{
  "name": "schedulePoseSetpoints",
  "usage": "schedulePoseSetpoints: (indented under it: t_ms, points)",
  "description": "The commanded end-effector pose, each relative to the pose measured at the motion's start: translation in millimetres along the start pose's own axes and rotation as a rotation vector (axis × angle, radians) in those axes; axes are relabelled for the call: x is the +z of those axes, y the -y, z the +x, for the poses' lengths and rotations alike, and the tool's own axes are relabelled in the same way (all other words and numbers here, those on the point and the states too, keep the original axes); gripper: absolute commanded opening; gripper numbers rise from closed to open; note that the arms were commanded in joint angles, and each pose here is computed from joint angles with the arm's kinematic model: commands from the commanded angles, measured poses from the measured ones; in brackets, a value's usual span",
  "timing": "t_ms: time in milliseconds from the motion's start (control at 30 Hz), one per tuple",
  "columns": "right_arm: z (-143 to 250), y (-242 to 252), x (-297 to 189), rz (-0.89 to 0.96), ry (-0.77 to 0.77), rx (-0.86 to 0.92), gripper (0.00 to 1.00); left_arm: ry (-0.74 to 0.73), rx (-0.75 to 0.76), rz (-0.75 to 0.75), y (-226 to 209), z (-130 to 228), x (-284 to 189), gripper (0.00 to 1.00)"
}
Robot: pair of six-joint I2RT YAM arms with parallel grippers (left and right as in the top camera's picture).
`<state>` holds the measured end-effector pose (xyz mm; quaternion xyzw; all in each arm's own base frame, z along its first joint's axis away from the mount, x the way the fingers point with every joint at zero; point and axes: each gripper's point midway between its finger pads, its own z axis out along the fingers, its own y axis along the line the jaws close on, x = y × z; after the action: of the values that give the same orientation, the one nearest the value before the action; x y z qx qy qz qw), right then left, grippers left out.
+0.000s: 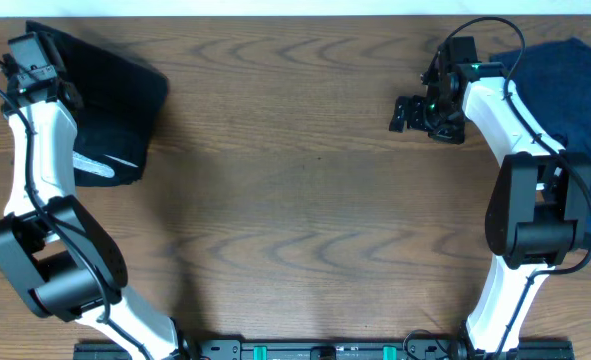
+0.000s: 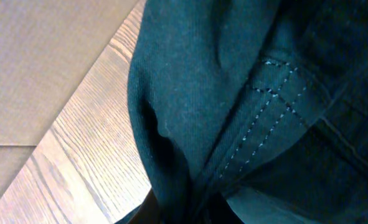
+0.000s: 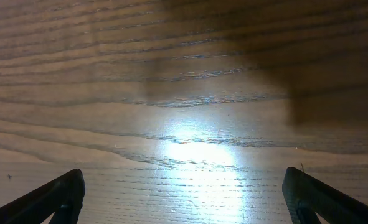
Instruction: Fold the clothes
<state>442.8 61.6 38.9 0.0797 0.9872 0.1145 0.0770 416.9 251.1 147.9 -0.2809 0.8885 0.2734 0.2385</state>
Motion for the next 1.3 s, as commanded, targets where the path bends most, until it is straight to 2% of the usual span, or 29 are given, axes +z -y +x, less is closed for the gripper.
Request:
schedulePoseSetpoints:
  t_ms: [0, 67, 100, 133, 167, 200, 467, 500, 533, 567, 600, 633, 733, 967, 1000, 1267]
  points:
    - [-7.0, -5.9, -12.1, -0.003, 0.037, -0.023, 0.99, -0.018, -0.028, -0.027, -8.3, 4.4, 13.1, 0.24]
    - [-7.0, -5.9, -12.1, -0.003, 0.037, -0.023, 0.99, -0.029, -0.051, -0.038, -13.5, 6.8, 21.9, 0.35]
    - [-7.0, -5.9, -12.1, -0.003, 0.037, -0.023, 0.99, -0.032, -0.071, -0.044, -16.5, 7.4, 26.7, 0.48]
    - [-7.0, -5.9, -12.1, -0.003, 0.037, -0.023, 0.99, -0.029, -0.094, -0.049, -19.7, 6.7, 30.5, 0.76]
    - [-6.9, -5.8, -12.1, -0.003, 0.036, -0.023, 0.99, -0.024, -0.118, -0.054, -23.0, 5.4, 34.8, 0.90]
    - [-6.9, -5.8, -12.1, -0.003, 0.036, -0.023, 0.99, -0.016, -0.129, -0.057, -26.4, 3.2, 36.7, 0.98]
    - [-6.9, -5.8, -12.1, -0.003, 0.036, -0.023, 0.99, 0.042, -0.160, -0.009, -27.4, -14.7, 20.2, 0.99]
    - [-7.0, -5.9, -12.1, -0.003, 0.037, -0.023, 0.99, 0.038, -0.160, 0.036, -19.9, -14.8, 20.2, 0.89]
    - [-7.0, -5.9, -12.1, -0.003, 0.037, -0.023, 0.99, 0.031, -0.160, 0.095, -10.2, -13.9, 21.0, 0.68]
    - [-7.0, -5.9, -12.1, -0.003, 0.037, -0.023, 0.99, 0.023, -0.158, 0.150, -0.3, -12.9, 21.8, 0.42]
    - [-7.0, -5.8, -12.1, -0.003, 0.037, -0.023, 0.99, 0.018, -0.157, 0.192, 7.2, -12.5, 21.9, 0.23]
    - [-7.0, -5.9, -12.1, -0.003, 0.037, -0.023, 0.99, 0.015, -0.156, 0.238, 16.2, -12.4, 22.5, 0.19]
    - [-7.0, -5.9, -12.1, -0.003, 0.037, -0.023, 0.99, 0.009, -0.171, 0.312, 31.7, -12.2, 26.1, 0.19]
    - [-7.0, -5.9, -12.1, -0.003, 0.037, -0.023, 0.99, -0.020, -0.203, 0.308, 47.6, -1.8, 59.6, 0.19]
    - [-7.0, -5.9, -12.1, -0.003, 0.037, -0.023, 0.99, -0.027, -0.201, 0.307, 50.7, 1.5, 66.1, 0.15]
    - [-7.0, -5.9, -12.1, -0.003, 0.037, -0.023, 0.99, -0.136, -0.168, 0.347, 78.4, 38.7, 99.8, 0.14]
